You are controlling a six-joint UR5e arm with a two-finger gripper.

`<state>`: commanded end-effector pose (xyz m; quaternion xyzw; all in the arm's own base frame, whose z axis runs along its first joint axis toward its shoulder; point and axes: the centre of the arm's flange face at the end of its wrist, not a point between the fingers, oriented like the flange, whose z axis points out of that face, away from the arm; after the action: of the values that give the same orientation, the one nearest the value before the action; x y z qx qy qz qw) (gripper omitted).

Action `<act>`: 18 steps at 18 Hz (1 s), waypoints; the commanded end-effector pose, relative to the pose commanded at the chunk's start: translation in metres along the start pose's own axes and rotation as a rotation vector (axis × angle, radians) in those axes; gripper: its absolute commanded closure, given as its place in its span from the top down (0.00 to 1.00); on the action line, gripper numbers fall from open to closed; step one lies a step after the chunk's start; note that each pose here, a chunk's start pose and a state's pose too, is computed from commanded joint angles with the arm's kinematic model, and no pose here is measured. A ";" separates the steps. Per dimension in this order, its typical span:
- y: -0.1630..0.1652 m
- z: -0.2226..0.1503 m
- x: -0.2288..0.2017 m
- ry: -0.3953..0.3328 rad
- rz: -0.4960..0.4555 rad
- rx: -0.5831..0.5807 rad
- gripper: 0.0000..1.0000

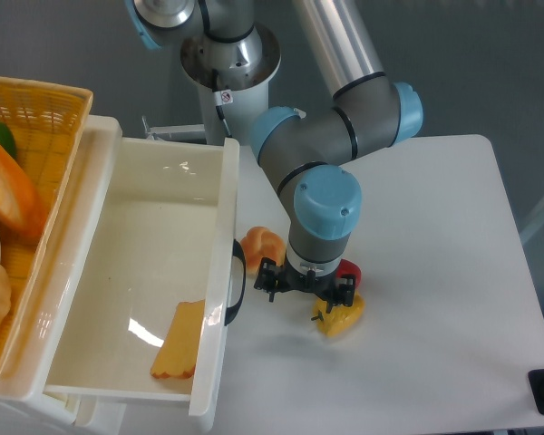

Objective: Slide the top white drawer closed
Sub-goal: 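Move the gripper down toward the open drawer's front panel, then press the gripper against the drawer front beside its handle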

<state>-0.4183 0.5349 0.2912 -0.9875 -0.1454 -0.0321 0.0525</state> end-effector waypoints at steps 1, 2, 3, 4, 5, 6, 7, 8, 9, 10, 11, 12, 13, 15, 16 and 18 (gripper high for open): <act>0.000 0.001 0.000 0.006 -0.005 0.002 1.00; -0.001 0.002 0.001 0.018 -0.010 0.008 1.00; -0.002 0.002 0.002 0.025 -0.010 0.013 1.00; -0.002 0.002 0.002 0.026 -0.010 0.013 1.00; -0.002 0.002 0.002 0.026 -0.010 0.013 1.00; -0.002 0.002 0.002 0.027 -0.010 0.012 1.00; -0.002 0.001 0.003 0.028 -0.008 0.014 1.00; -0.002 0.001 0.003 0.028 -0.008 0.014 1.00; -0.002 0.001 0.003 0.028 -0.008 0.014 1.00; -0.002 0.001 0.003 0.028 -0.008 0.014 1.00; -0.002 0.000 0.004 0.027 -0.008 0.015 1.00; -0.002 -0.001 0.004 0.027 -0.008 0.015 1.00; -0.002 -0.003 0.004 0.026 -0.008 0.019 1.00; -0.002 -0.004 0.005 0.031 -0.008 0.022 1.00; -0.001 -0.005 0.006 0.032 -0.008 0.021 1.00; -0.001 -0.005 0.006 0.032 -0.008 0.021 1.00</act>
<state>-0.4129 0.5366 0.2966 -0.9856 -0.1487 -0.0467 0.0651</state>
